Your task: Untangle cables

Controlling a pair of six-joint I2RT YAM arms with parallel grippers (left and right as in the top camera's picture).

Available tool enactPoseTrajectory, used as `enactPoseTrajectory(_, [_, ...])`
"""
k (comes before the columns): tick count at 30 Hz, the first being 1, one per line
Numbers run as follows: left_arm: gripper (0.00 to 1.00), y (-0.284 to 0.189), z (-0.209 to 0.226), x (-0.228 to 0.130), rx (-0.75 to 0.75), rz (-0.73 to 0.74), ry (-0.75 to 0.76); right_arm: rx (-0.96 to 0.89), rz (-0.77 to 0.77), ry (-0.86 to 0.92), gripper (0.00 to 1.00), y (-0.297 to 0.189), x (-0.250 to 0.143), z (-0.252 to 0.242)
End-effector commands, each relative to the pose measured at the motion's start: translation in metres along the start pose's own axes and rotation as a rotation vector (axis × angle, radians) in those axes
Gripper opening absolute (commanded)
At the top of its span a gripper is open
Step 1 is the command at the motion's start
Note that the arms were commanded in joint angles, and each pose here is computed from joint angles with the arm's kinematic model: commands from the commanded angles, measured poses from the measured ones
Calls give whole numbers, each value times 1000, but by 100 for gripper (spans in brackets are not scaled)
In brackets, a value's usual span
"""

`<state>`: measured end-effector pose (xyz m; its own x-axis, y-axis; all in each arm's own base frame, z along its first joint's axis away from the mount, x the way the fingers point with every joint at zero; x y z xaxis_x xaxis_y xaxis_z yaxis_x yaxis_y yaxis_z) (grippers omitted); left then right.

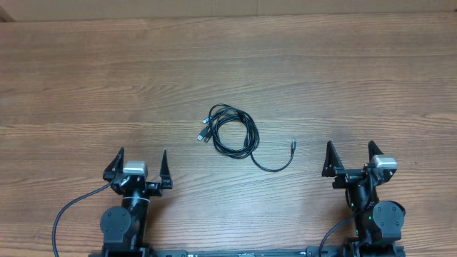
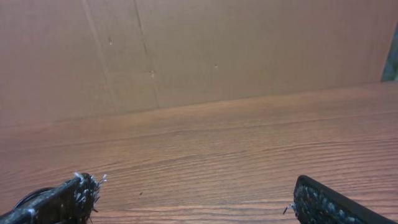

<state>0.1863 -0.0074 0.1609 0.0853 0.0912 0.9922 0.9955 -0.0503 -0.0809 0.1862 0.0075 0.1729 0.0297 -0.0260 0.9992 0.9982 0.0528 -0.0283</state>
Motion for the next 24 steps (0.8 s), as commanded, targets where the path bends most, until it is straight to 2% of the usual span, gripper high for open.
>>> enactPoseTrajectory(1, [100,-3,2,7,17,-7,-10,1,-3,7,100,0,0,0])
enactPoseTrajectory(13, [100,-9,5,30,81,115,-14,-26,17,31,100,-7,16,-2])
enactPoseTrajectory(24, [100,19,1,66,94,295,-110,-39,129,54,100,-5,37,-2])
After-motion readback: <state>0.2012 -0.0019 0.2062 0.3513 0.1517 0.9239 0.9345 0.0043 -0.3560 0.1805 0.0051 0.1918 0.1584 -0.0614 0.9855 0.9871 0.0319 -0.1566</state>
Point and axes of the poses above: each gripper's point midway between its finger pads, its own y axis out along the fingers, its own z axis along the line the jaws close on, x = y × z, the point moved 6 cm from there along -y, back along the fingers, and after that the axes turned 7 degrees about -y, right-handed, at the moved point
